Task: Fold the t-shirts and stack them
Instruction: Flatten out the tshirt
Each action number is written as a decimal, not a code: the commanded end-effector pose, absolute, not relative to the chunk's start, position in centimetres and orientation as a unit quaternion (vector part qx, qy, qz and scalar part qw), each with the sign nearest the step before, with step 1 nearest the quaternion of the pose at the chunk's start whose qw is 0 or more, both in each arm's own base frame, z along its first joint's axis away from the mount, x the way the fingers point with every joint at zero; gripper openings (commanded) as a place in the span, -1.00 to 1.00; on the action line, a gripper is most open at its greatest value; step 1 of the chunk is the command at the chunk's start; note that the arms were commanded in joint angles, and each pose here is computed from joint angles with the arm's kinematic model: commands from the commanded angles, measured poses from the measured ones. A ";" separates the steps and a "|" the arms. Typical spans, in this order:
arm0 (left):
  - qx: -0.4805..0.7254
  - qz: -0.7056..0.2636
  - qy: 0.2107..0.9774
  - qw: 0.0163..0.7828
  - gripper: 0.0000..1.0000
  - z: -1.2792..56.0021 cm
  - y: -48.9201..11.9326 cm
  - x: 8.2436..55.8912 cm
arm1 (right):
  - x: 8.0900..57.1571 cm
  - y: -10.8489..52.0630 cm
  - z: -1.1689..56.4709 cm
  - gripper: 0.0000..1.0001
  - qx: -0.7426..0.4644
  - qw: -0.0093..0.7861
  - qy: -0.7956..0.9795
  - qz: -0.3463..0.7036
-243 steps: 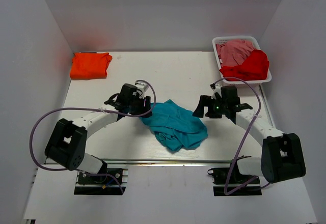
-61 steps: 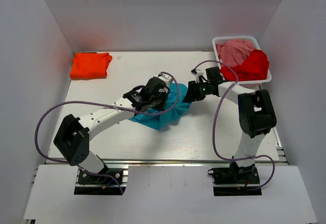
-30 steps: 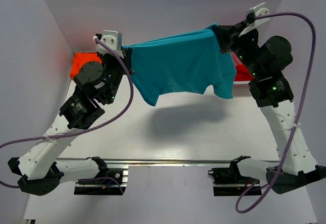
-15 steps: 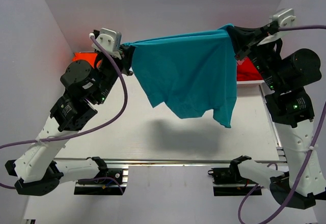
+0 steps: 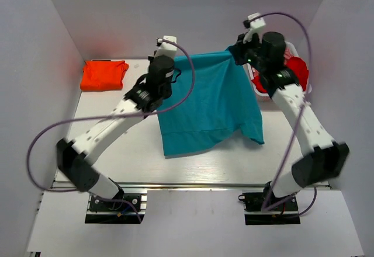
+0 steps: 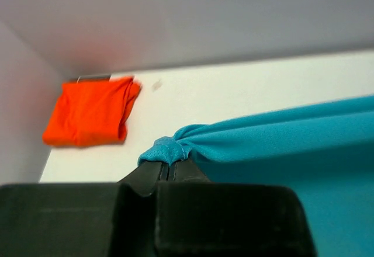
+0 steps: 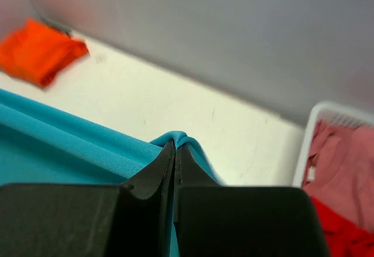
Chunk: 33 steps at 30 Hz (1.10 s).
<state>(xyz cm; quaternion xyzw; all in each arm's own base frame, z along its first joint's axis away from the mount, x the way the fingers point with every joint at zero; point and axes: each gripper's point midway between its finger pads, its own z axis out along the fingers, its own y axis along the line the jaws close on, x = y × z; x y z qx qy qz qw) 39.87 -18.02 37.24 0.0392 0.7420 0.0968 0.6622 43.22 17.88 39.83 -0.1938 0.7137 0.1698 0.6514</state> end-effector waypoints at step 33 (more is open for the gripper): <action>0.033 -0.156 0.922 0.353 0.95 11.3 -17.8 41.6 | 49.8 16.1 21.9 0.81 -0.055 0.496 0.858 0.121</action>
